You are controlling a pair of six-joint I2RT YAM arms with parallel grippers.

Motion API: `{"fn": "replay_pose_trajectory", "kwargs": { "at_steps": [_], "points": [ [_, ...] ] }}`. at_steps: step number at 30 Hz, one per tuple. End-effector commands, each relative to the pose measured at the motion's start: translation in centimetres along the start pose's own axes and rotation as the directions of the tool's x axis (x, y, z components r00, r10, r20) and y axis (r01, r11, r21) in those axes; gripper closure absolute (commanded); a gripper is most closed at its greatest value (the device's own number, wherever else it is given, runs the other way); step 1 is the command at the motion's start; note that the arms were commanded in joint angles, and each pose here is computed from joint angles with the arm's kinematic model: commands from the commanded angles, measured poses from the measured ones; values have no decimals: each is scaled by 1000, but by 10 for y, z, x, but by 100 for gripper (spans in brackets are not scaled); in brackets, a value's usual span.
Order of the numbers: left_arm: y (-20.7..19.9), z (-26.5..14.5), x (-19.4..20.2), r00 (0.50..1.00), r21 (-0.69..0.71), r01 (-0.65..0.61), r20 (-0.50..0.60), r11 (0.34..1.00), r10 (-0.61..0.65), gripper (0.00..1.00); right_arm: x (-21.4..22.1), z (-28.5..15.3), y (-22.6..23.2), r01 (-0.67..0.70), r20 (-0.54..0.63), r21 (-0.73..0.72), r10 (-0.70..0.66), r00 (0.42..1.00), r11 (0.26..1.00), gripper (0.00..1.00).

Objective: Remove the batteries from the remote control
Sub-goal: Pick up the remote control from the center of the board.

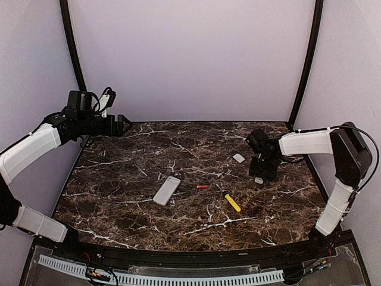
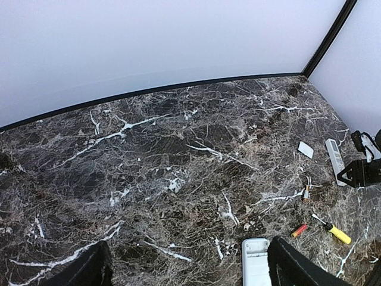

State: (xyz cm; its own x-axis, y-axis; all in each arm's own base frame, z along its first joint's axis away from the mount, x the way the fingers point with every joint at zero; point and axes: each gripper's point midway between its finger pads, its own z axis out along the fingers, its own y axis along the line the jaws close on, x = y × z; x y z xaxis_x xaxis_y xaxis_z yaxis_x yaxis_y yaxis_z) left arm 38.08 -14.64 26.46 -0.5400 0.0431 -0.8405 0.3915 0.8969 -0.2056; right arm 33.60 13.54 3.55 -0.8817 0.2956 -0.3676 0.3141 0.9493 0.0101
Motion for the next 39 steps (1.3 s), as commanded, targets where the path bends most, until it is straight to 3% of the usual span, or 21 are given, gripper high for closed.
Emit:
{"fn": "replay_pose_trajectory", "kwargs": {
  "at_steps": [1, 14, 16, 24, 27, 30, 32, 39],
  "points": [
    [-5, -7, -3, 1000, 21, -19, 21, 1000, 18, 10, 0, 8, 2, -21, -9, -15, 21, 1000, 1000, 48],
    [-5, -7, -3, 999, 20, -26, 21, 999, 26, 10, 5, 18, -5, -67, -40, -16, 66, 997, 998, 52],
    [-5, -7, -3, 999, 18, -29, 23, 999, 28, 10, 6, 19, -5, -72, -42, -16, 71, 997, 997, 59],
    [-4, -10, -5, 999, 8, -35, 31, 999, 34, 10, -4, 2, -10, -98, 23, -42, 99, 995, 994, 68],
    [-8, -12, -6, 998, 30, -42, 41, 999, 41, 10, -13, -15, -8, -87, 76, -94, 94, 993, 992, 69],
    [-20, -18, -8, 996, 90, -69, 69, 994, 63, 13, -21, -43, -2, -47, 122, -185, 71, 990, 982, 80],
    [-34, -23, -9, 991, 163, -106, 99, 981, 91, 15, -28, -70, 6, 3, 160, -265, 41, 986, 964, 82],
    [-97, -55, -5, 941, 438, -310, 266, 844, 208, 16, -21, -166, 47, 284, 231, -550, -184, 955, 786, 84]
  ]
}}
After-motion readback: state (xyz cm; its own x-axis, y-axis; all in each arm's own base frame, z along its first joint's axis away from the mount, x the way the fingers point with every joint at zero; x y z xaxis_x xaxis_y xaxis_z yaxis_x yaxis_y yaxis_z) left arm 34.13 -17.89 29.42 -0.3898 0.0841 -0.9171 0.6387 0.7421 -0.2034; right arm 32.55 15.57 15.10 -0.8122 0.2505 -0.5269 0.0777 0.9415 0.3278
